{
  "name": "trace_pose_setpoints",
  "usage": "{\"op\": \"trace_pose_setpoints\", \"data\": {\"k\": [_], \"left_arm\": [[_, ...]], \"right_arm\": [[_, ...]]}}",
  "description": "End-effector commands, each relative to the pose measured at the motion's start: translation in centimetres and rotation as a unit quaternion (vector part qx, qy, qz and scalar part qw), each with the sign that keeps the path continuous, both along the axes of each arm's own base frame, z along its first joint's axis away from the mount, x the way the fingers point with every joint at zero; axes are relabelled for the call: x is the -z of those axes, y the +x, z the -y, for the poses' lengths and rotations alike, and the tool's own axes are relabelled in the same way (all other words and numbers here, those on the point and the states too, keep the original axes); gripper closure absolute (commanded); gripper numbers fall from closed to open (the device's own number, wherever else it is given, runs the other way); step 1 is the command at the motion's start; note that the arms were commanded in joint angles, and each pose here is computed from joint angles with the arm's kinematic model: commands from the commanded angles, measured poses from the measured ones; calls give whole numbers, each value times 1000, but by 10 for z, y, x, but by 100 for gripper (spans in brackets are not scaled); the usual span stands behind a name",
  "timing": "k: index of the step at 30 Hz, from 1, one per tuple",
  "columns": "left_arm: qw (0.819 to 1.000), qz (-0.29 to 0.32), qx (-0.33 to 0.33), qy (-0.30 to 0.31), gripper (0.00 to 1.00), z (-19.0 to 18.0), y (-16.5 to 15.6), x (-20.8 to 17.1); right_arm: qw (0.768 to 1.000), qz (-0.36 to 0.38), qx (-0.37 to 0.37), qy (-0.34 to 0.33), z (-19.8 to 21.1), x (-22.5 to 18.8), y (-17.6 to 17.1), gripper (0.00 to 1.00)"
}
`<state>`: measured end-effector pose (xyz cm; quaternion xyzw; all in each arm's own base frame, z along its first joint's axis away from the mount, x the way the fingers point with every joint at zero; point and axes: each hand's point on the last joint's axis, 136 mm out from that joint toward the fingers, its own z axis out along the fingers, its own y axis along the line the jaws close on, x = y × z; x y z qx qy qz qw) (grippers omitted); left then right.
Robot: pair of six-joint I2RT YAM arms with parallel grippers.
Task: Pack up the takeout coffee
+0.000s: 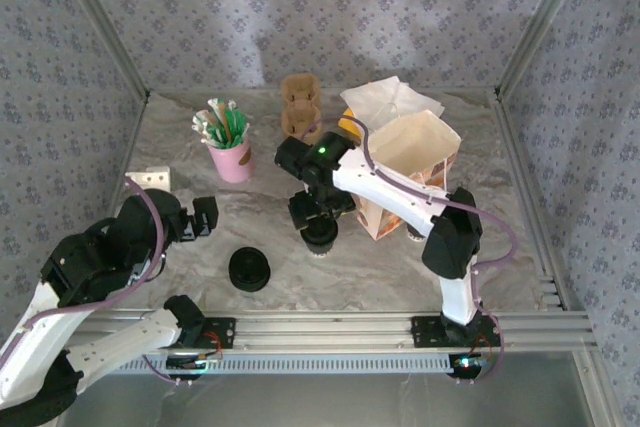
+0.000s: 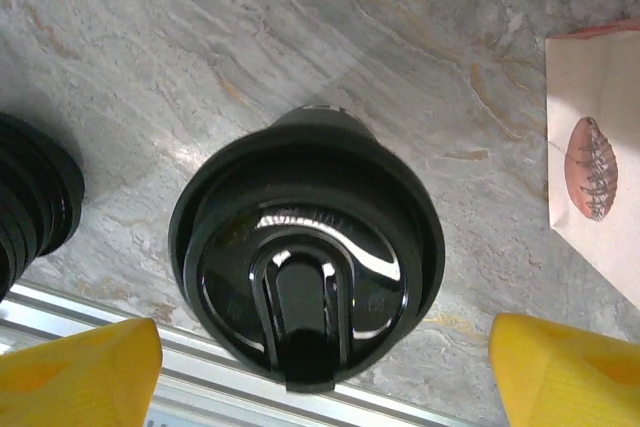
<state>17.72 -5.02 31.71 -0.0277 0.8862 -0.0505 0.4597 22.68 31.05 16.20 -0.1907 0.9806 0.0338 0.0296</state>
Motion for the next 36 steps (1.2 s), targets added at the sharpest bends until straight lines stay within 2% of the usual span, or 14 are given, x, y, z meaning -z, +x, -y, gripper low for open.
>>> {"op": "trace_pose_setpoints", "data": {"k": [1,6,16,27,36], "left_arm": [[1000,19,20,5,0,6,5,-11],[999,18,30,1,0,12,6,-10],[999,10,35,-3,0,18,8,-6],[999,6,41,1,0,20,8,-9],[999,6,40,3,0,19,9,-9]], "right_arm": [[1000,-21,-13,2,-5,4,-2,12],[999,-31,-26,-5,-8,14,-5,10],[999,-3,-34,-21,2,-2,-4,20],[998,-28,-52,-18,-6,17,-9,11],[998,-34,-51,-28,-3,29,-9,12]]}}
